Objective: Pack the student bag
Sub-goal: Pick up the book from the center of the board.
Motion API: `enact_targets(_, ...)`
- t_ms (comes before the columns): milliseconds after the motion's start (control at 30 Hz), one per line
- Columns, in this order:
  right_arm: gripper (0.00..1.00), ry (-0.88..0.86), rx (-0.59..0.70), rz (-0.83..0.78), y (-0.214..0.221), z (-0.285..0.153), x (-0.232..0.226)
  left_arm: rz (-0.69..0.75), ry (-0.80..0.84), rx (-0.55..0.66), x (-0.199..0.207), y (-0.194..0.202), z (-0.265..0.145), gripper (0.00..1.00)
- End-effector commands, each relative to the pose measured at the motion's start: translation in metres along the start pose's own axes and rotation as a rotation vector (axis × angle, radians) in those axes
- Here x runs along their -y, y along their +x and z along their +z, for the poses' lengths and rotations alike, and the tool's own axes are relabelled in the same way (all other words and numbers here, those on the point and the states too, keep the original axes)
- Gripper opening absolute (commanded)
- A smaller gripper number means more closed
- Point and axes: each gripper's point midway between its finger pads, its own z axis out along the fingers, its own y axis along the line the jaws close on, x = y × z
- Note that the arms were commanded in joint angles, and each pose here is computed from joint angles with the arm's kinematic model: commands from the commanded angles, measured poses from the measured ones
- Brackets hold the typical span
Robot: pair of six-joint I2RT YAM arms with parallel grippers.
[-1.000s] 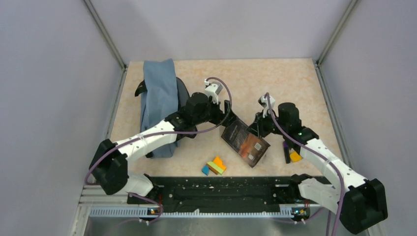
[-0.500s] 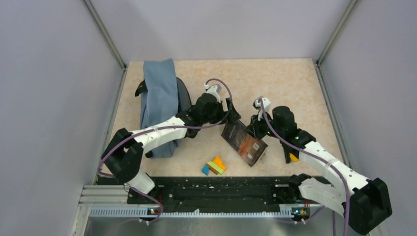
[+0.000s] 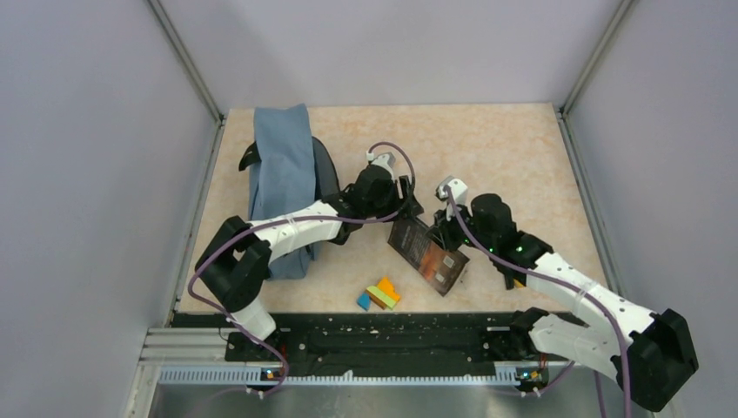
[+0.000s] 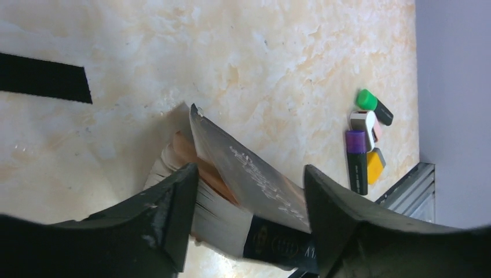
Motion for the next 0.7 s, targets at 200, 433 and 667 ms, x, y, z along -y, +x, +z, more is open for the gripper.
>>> enact_targets(200, 0.0, 0.053, 0.053, -0.065, -0.021, 0.008, 0.0, -0.009, 0.035, -0.019, 0.017, -0.008, -0.001, 0.26)
enact_targets(433, 0.17, 0.035, 0.035, -0.063, -0.017, 0.01, -0.003, 0.0, 0.046, -0.026, 0.02, -0.008, -0.003, 0.11)
enact_targets(667, 0.45, 0.01, -0.023, -0.091, -0.006, 0.016, -0.005, 0.007, 0.055, -0.026, 0.022, -0.009, -0.005, 0.0)
